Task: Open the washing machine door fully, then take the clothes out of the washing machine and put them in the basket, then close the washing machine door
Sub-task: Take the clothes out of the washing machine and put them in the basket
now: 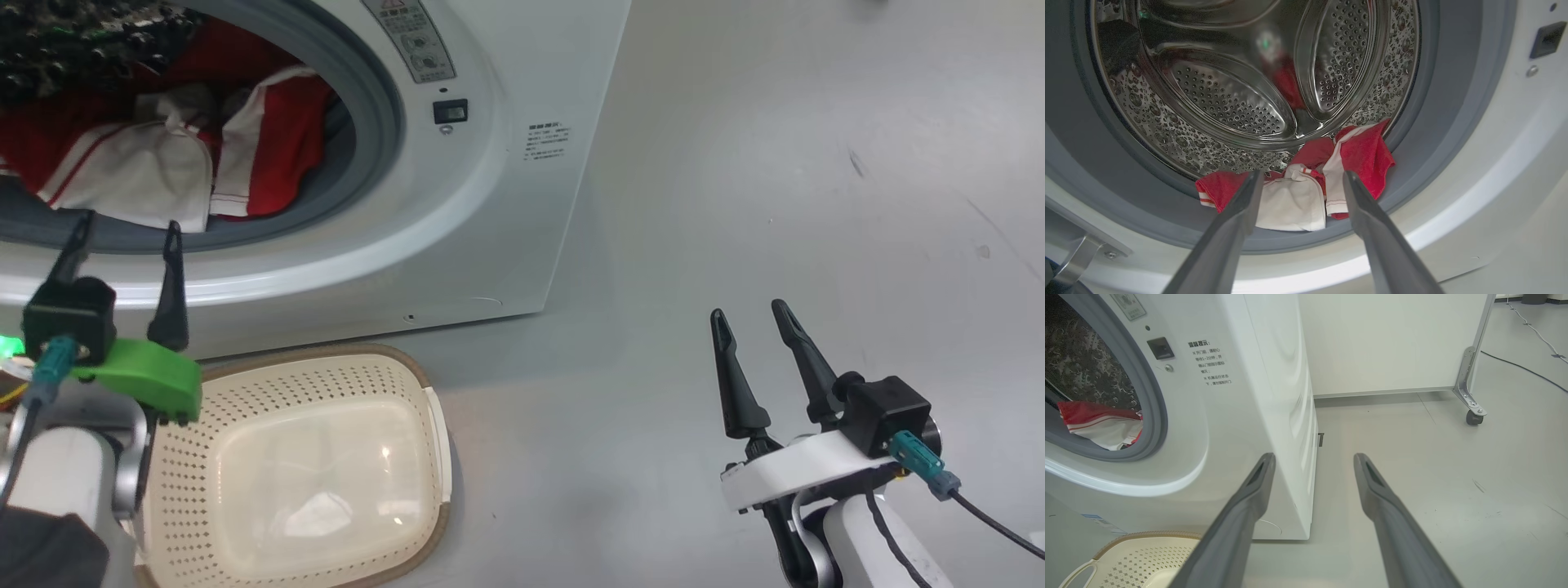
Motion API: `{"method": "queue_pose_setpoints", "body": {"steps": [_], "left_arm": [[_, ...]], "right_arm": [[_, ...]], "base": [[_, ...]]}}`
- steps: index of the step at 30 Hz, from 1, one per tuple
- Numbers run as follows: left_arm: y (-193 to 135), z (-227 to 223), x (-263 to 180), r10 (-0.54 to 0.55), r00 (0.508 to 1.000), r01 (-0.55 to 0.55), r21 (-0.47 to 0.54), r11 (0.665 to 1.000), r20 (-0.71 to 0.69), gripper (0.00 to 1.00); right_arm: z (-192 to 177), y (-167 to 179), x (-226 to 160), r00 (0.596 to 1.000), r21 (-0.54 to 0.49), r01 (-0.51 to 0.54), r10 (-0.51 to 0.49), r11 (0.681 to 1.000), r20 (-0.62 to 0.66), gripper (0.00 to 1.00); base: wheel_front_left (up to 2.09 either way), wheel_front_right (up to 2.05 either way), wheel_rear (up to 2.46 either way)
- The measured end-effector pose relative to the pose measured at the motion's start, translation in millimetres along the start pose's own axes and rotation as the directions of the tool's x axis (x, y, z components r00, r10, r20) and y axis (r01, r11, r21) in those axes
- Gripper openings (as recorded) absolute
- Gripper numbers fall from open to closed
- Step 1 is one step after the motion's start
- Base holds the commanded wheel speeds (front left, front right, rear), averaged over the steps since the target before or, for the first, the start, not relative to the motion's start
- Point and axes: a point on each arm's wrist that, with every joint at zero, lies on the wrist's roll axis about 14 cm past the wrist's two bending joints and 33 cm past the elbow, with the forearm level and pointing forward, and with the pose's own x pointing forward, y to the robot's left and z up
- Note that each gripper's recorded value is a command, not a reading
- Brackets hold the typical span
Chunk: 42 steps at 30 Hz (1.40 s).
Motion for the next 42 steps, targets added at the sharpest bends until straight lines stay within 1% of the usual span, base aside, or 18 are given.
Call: {"method": "queue_pose_setpoints", "body": {"steps": [4, 8, 17, 19, 23, 26, 31, 34, 42], "left_arm": [[1.4, -3.7, 34.5, -0.009, 0.999, 0.01, 0.041, 0.999, -0.033, 1.0], [3.3, -17.6, 64.5, -0.012, 0.996, 0.022, 0.101, 0.995, -0.092, 1.0], [8.0, -56.0, 115.4, 0.021, 0.97, 0.027, 0.196, 0.98, -0.241, 1.0], [10.4, -70.0, 120.0, 0.032, 0.958, 0.037, 0.233, 0.972, -0.286, 1.0], [10.2, -91.7, 126.1, 0.051, 0.93, 0.035, 0.226, 0.973, -0.363, 1.0], [21.0, -101.1, 128.0, 0.087, 0.911, 0.031, 0.278, 0.96, -0.403, 1.0], [31.9, -99.0, 134.0, 0.123, 0.9, 0.009, 0.298, 0.954, -0.418, 1.0], [36.4, -100.5, 138.0, 0.143, 0.884, -0.001, 0.302, 0.953, -0.445, 1.0], [51.4, -111.2, 146.7, 0.195, 0.843, -0.01, 0.348, 0.938, -0.502, 1.0]], "right_arm": [[-6.0, -6.1, 6.4, 1.0, 0.005, 0.016, -0.016, 1.0, -0.017, 1.0], [-9.4, -15.9, 12.2, 0.999, 0.003, 0.038, -0.038, 0.999, -0.028, 1.0], [-20.4, -37.8, 13.0, 0.993, -0.002, 0.1, -0.1, 0.995, -0.064, 1.0], [-23.2, -42.5, 11.4, 0.991, -0.004, 0.116, -0.116, 0.993, -0.074, 1.0], [-27.5, -50.4, 7.7, 0.986, -0.01, 0.142, -0.142, 0.99, -0.09, 1.0], [-28.9, -52.4, 6.9, 0.984, -0.005, 0.15, -0.15, 0.989, -0.094, 1.0], [-28.0, -48.7, 9.7, 0.986, 0.026, 0.144, -0.141, 0.989, -0.09, 1.0], [-27.9, -46.8, 12.0, 0.987, 0.036, 0.139, -0.135, 0.99, -0.089, 1.0], [-29.6, -46.9, 18.8, 0.987, 0.048, 0.136, -0.132, 0.99, -0.09, 1.0]], "base": [[0.0, 0.0, 0.0], [0.0, 0.0, 0.0], [0.0, 0.0, 0.0], [0.0, 0.0, 0.0], [0.0, 0.0, 0.0], [0.0, 0.0, 0.0], [0.0, 0.0, 0.0], [0.0, 0.0, 0.0], [0.0, 0.0, 0.0]]}}
